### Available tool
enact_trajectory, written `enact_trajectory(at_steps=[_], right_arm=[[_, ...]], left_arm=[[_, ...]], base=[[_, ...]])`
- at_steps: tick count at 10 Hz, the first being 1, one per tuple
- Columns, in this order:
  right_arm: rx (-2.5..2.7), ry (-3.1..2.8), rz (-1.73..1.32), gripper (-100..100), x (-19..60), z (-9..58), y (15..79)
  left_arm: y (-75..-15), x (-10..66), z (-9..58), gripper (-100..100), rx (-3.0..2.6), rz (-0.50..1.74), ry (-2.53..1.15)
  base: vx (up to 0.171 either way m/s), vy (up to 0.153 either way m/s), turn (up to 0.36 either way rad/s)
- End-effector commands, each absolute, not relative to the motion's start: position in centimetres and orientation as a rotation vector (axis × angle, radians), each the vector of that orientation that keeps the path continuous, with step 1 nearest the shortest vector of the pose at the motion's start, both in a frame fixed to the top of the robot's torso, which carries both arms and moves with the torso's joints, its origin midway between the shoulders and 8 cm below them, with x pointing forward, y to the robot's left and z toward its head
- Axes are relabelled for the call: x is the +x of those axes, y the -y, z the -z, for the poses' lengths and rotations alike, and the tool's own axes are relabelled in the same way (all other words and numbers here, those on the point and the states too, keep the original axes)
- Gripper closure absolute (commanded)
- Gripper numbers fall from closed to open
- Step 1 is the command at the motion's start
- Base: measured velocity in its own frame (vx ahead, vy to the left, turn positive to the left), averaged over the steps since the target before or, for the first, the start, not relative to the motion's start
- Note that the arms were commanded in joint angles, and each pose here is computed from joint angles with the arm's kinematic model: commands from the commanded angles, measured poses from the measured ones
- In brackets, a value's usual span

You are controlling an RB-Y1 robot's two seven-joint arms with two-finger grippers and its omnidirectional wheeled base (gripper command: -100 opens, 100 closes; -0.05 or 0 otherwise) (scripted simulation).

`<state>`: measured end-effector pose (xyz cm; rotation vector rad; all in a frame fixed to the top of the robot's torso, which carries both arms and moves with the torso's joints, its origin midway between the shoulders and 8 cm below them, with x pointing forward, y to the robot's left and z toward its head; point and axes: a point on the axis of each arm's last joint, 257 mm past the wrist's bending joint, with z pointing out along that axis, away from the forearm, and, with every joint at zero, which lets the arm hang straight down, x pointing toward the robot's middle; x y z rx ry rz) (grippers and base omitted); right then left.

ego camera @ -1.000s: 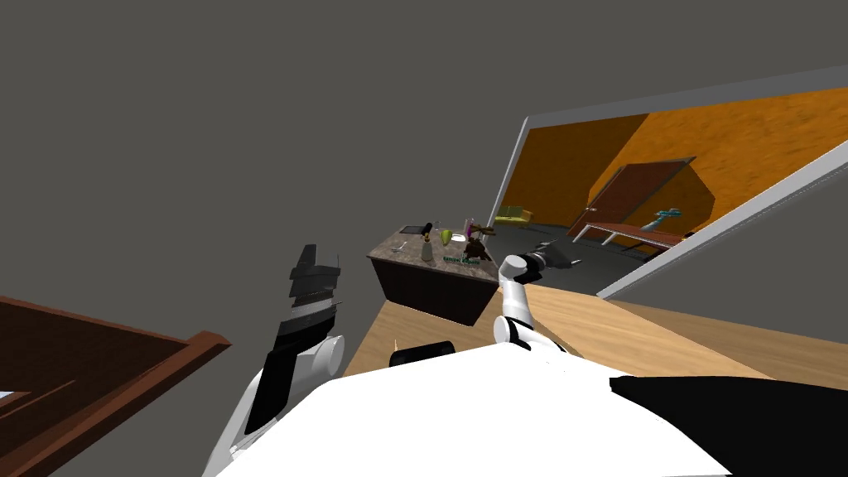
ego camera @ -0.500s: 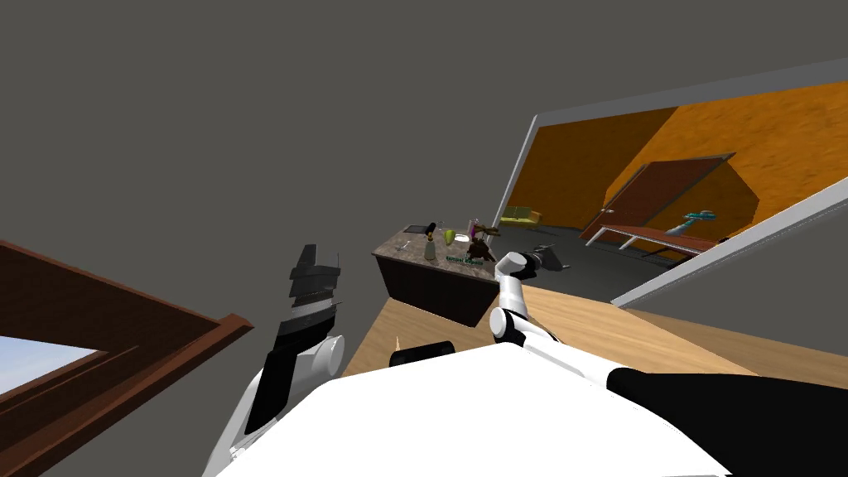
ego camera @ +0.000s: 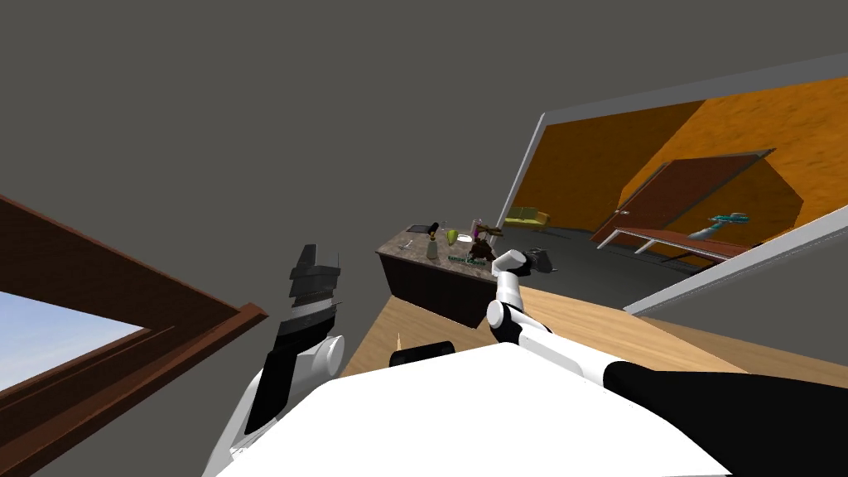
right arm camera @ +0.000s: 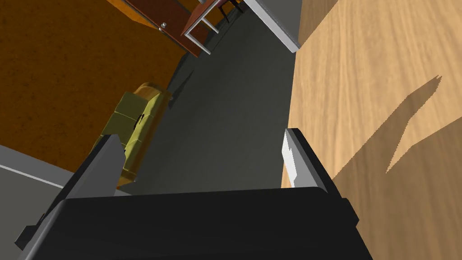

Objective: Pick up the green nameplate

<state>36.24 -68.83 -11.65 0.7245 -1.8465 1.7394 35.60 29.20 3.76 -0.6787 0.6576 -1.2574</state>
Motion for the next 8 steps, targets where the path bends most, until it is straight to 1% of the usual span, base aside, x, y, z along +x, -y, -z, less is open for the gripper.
enact_trajectory(at_steps=[1, 3, 5, 8], right_arm=[[0.695, 1.976, -1.71, -100, 37.3, 13.3, 68.6], [0.678, 2.112, -1.664, -100, 38.5, 15.4, 68.1], [0.689, 2.163, -1.651, -100, 39.0, 16.4, 67.8], [0.651, 2.39, -1.545, -100, 41.5, 19.5, 66.0]], left_arm=[[-29.2, 35.6, -3.8, 0, -0.679, 1.257, -0.658], [-29.2, 35.6, -3.8, 0, -0.679, 1.257, -0.658], [-29.2, 35.6, -3.8, 0, -0.679, 1.257, -0.658], [-29.2, 35.6, -3.8, 0, -0.679, 1.257, -0.658]], base=[[-0.028, -0.011, 0.123], [-0.036, -0.014, 0.146], [-0.022, -0.01, 0.041], [-0.027, -0.01, 0.13]])
